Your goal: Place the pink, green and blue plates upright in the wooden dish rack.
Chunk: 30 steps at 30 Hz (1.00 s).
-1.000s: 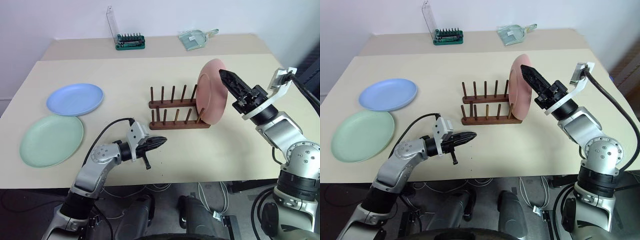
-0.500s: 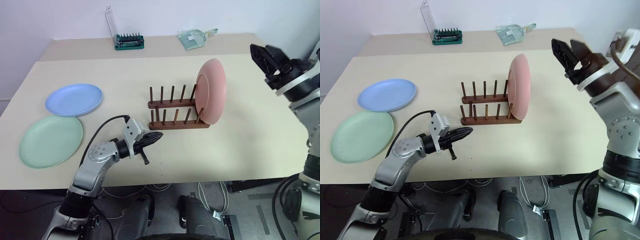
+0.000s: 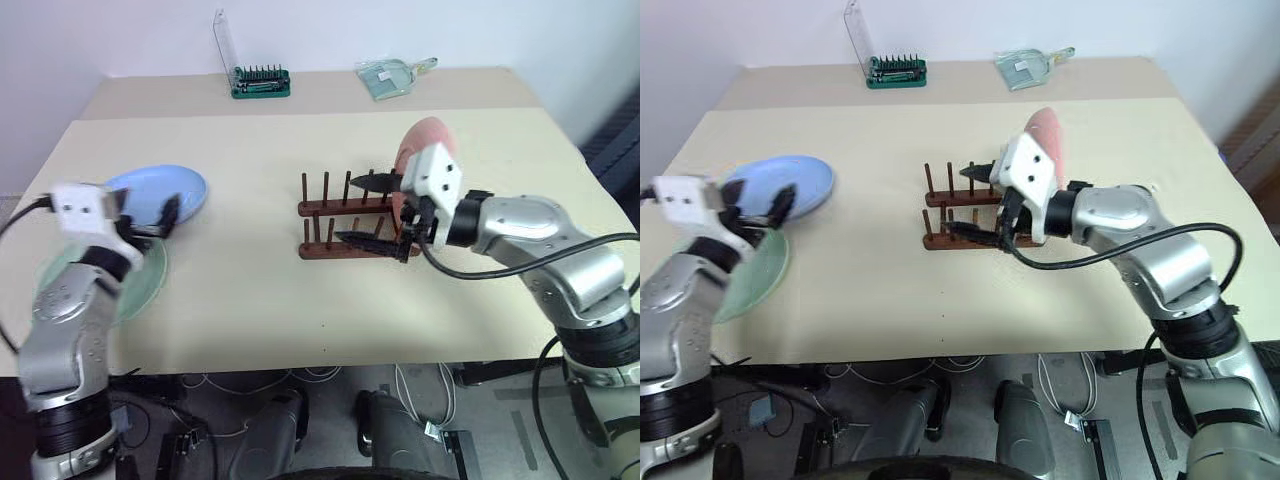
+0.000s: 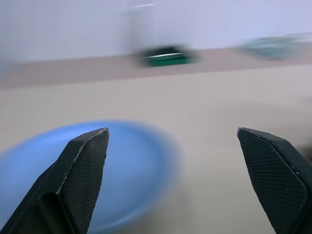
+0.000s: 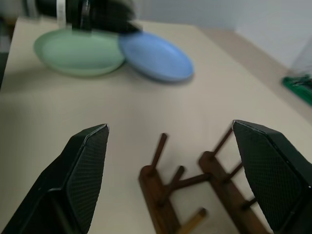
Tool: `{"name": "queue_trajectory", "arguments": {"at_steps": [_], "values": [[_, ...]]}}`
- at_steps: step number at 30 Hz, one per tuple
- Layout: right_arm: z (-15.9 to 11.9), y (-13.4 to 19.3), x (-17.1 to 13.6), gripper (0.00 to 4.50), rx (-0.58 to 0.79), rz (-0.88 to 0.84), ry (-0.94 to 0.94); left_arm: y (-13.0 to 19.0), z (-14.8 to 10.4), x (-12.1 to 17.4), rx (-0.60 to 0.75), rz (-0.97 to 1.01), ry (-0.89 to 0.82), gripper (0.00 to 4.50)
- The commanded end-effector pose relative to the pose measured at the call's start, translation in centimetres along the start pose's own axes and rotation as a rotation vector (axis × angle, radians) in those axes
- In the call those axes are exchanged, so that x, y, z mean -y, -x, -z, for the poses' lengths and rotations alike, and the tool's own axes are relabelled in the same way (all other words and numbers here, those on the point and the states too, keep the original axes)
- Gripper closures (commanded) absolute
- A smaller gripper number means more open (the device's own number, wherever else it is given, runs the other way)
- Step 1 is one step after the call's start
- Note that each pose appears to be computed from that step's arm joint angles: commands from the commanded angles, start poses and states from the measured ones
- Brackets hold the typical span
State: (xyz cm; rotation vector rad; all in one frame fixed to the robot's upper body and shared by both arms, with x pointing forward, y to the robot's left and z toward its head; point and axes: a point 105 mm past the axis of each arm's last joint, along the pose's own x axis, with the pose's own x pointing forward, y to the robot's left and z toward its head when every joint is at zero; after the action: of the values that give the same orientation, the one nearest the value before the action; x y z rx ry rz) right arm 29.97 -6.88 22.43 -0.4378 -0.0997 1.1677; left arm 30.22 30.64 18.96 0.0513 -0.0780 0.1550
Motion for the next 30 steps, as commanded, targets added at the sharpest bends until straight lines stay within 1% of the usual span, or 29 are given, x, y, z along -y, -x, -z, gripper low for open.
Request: {"name": "queue_trajectory", "arguments": {"at_steps": [1, 3, 5, 8, 13, 16, 21, 24, 28, 30], "values": [[-0.8, -0.4, -0.1, 0.35, 0.036, -0.027, 0.053, 2.1, -1.3, -4.6, -0.008, -0.292, -0.043, 0.02], [-0.6, -0.7, -0.2, 0.35, 0.036, -0.039, 0.053, 3.3, -0.9, -6.0, -0.036, -0.383, -0.021, 0.02], [-0.4, -0.9, -0.2, 0.35, 0.038, -0.046, 0.054, 4.0, -0.3, -6.5, -0.072, -0.423, -0.001, 0.02], [-0.1, -1.5, -0.5, 0.35, 0.044, -0.07, 0.049, 5.9, 2.4, -7.9, -0.207, -0.533, 0.048, 0.02], [0.2, -1.9, -0.6, 0.35, 0.047, -0.077, 0.044, 8.3, 5.5, -9.6, -0.336, -0.66, 0.131, 0.02], [0.4, -1.9, -0.8, 0.35, 0.046, -0.077, 0.039, 8.7, 7.3, -9.0, -0.402, -0.659, 0.224, 0.02], [0.6, -1.9, -0.9, 0.35, 0.047, -0.076, 0.034, 8.8, 8.7, -8.0, -0.463, -0.651, 0.3, 0.02], [0.7, -1.9, -1.0, 0.35, 0.047, -0.073, 0.031, 8.8, 8.9, -7.9, -0.466, -0.657, 0.324, 0.82], [0.9, -1.8, -1.1, 0.35, 0.047, -0.07, 0.029, 8.6, 8.9, -7.8, -0.454, -0.658, 0.348, 2.76], [0.9, -1.7, -1.1, 0.35, 0.048, -0.068, 0.029, 8.7, 9.1, -7.7, -0.461, -0.66, 0.343, 3.81]]}}
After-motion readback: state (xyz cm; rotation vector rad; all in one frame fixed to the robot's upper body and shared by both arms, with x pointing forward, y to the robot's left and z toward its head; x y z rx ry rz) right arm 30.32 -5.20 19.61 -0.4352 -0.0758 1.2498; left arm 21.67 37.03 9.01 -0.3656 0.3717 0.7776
